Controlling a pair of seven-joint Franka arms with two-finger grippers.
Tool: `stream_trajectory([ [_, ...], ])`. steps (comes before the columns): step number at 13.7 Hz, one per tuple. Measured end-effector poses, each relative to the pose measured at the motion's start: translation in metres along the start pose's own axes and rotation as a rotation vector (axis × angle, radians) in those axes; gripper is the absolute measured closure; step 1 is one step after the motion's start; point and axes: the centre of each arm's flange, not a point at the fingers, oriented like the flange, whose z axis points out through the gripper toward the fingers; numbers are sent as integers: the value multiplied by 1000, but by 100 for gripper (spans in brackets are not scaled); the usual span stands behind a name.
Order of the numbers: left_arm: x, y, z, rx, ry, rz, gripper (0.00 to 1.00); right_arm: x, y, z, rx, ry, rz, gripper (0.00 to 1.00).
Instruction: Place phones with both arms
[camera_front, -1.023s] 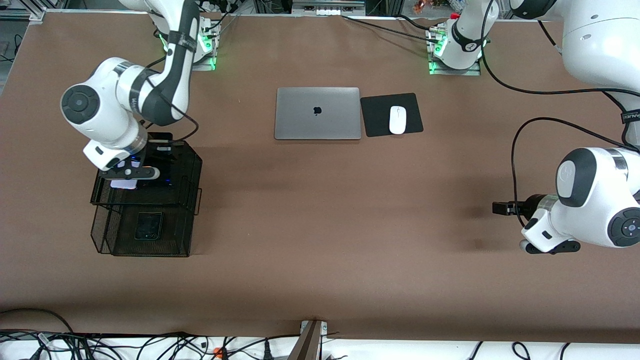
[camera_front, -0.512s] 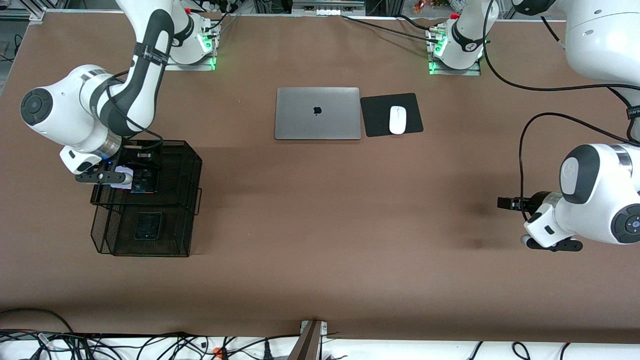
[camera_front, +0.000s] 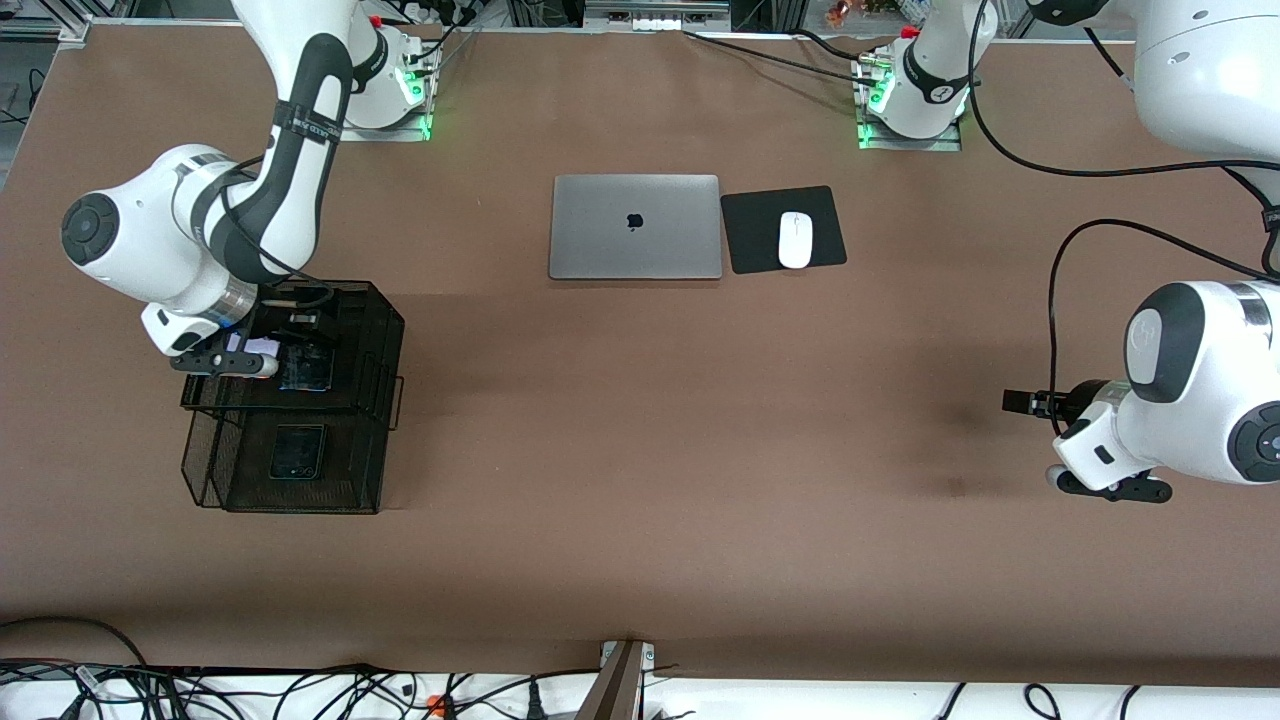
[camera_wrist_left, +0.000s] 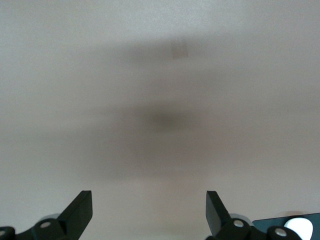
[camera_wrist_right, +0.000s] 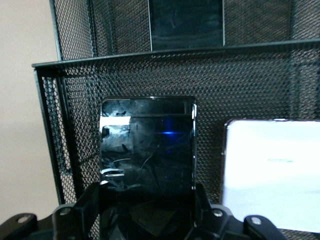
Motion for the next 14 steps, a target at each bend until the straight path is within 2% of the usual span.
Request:
stream_trajectory([
  [3, -2, -4, -3, -1, 4, -5, 0, 0, -2, 2, 1, -3, 8, 22],
  [4, -3, -5, -4, -1, 5, -6, 0, 1, -1, 1, 1, 0, 9, 18],
  [5, -3, -7, -4, -2, 5, -8, 0, 3, 0, -1, 1, 4, 10, 18],
  [7, -3, -9, -3, -3, 5, -10, 0, 10, 1, -9, 2, 20, 7, 1],
  [9, -3, -10, -3, -3, 5, -10, 0, 18, 0, -25, 20, 20, 2, 0],
  [14, -4, -10, -4, -3, 6, -7, 0, 25, -9, -128, 30, -59, -61, 0],
])
